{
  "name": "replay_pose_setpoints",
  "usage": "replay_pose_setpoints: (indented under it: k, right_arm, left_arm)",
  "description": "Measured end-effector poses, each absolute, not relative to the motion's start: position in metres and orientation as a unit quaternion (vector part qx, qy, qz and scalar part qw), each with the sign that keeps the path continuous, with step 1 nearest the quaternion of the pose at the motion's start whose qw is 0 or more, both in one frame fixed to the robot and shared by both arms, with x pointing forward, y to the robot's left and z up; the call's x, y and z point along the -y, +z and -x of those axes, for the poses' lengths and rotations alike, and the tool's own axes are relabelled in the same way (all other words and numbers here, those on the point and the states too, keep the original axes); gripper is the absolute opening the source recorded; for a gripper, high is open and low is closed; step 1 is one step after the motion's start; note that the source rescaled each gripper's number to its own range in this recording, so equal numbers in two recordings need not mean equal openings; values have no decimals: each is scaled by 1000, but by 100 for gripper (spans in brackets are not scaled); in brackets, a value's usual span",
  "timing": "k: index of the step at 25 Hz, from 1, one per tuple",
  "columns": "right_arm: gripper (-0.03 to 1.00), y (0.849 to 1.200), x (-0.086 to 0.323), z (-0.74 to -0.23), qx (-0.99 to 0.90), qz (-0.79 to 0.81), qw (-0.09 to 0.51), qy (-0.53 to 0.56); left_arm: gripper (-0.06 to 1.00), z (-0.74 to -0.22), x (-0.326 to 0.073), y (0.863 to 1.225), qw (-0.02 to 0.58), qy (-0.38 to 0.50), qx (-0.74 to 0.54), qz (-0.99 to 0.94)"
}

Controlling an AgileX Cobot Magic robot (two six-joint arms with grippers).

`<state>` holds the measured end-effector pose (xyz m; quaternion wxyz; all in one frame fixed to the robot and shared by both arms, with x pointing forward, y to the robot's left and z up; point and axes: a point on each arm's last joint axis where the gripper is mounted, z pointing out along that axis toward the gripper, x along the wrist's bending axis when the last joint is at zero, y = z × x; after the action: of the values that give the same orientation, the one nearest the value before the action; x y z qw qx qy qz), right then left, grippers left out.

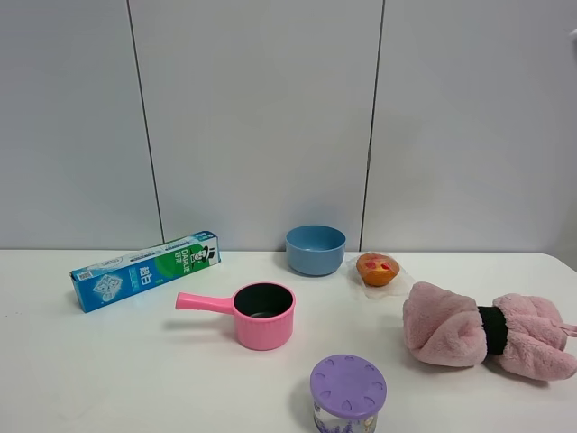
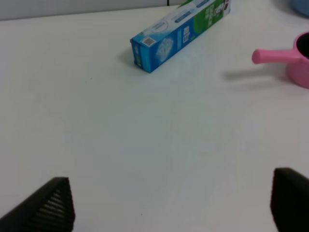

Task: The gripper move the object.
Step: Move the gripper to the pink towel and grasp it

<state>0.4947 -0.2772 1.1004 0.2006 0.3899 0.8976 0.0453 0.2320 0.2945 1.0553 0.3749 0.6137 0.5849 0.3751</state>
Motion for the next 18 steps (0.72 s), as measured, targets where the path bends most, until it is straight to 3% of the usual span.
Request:
replay_pose_setpoints:
  k: [8,18]
  right_arm:
    - [100,1025,253,-549,-955,-266,130,-4]
    - [100,966,245,-583,-975,-182,128,-24]
  left_arm:
    - [100,-232,-294,1055,375,375,-585,-614]
    - [100,-232,-294,1055,375,375,-585,-614]
